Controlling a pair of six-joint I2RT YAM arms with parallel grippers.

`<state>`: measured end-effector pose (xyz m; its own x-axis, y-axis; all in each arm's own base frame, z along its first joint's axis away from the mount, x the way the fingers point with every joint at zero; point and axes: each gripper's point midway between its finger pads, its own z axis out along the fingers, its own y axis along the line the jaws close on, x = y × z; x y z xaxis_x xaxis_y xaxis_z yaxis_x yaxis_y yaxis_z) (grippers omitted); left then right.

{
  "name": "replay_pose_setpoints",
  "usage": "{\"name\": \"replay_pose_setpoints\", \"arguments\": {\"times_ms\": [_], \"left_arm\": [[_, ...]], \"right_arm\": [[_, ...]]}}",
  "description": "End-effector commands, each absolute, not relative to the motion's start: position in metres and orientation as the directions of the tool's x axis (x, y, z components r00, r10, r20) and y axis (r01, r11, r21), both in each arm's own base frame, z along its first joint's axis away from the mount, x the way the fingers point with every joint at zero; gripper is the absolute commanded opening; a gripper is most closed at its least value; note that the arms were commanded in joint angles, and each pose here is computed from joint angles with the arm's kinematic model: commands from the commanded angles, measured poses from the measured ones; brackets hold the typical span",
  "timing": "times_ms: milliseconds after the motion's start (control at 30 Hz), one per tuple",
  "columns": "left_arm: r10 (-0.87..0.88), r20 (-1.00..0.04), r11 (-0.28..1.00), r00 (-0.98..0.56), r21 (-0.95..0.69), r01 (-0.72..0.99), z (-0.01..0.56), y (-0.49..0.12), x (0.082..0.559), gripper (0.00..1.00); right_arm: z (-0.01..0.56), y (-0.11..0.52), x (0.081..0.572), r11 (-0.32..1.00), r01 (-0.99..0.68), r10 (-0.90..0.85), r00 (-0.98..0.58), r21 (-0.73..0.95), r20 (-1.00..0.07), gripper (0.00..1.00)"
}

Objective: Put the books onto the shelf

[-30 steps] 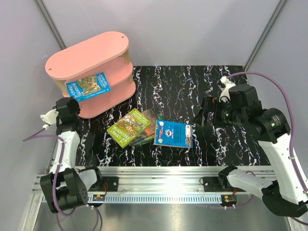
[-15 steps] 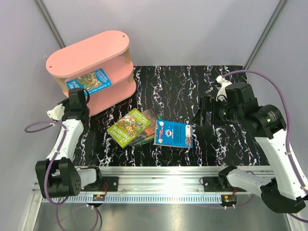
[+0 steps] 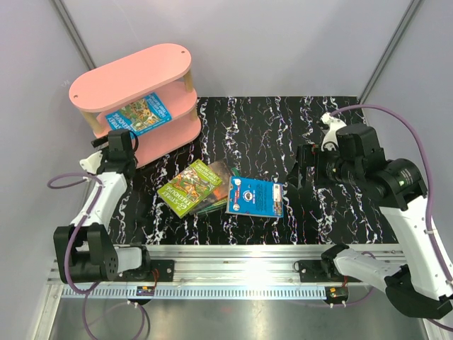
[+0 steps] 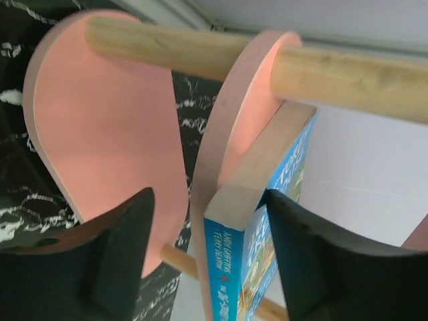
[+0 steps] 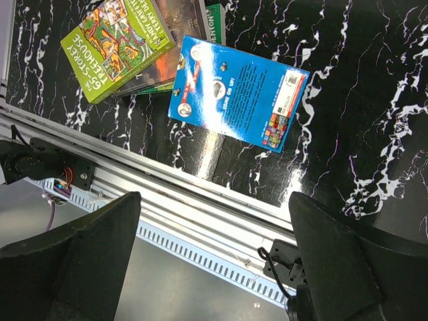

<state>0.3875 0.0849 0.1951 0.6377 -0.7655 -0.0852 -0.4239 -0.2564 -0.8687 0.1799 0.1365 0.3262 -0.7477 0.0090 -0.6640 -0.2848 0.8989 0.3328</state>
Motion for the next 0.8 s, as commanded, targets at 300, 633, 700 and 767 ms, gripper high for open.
{"name": "replay_pose_setpoints", "arguments": {"times_ms": [300,633,700,767], "left_arm": [[-0.865,-0.108,-0.233,0.490,-0.779,-0.582,0.167,0.060,0.362,0.99],[-0.856,-0.125,-0.147,0.501,-0.871,-0.469,0.221,0.083,0.351,0.99],[-0.853,-0.139,-0.135,0.504,-0.873,-0.469,0.225,0.093,0.346,0.99],[-0.844,-0.151,-0.118,0.515,-0.884,-0.453,0.235,0.103,0.337,0.99]], "right_arm": [[0.342,0.133,0.170,0.884,-0.329,0.011,-0.697,0.333,-0.717,1.00],[0.349,0.131,0.160,0.869,-0.343,0.031,-0.681,0.356,-0.732,1.00],[0.351,0.130,0.156,0.866,-0.345,0.037,-0.679,0.363,-0.733,1.00],[0.352,0.129,0.154,0.863,-0.348,0.041,-0.675,0.367,-0.736,1.00]]}}
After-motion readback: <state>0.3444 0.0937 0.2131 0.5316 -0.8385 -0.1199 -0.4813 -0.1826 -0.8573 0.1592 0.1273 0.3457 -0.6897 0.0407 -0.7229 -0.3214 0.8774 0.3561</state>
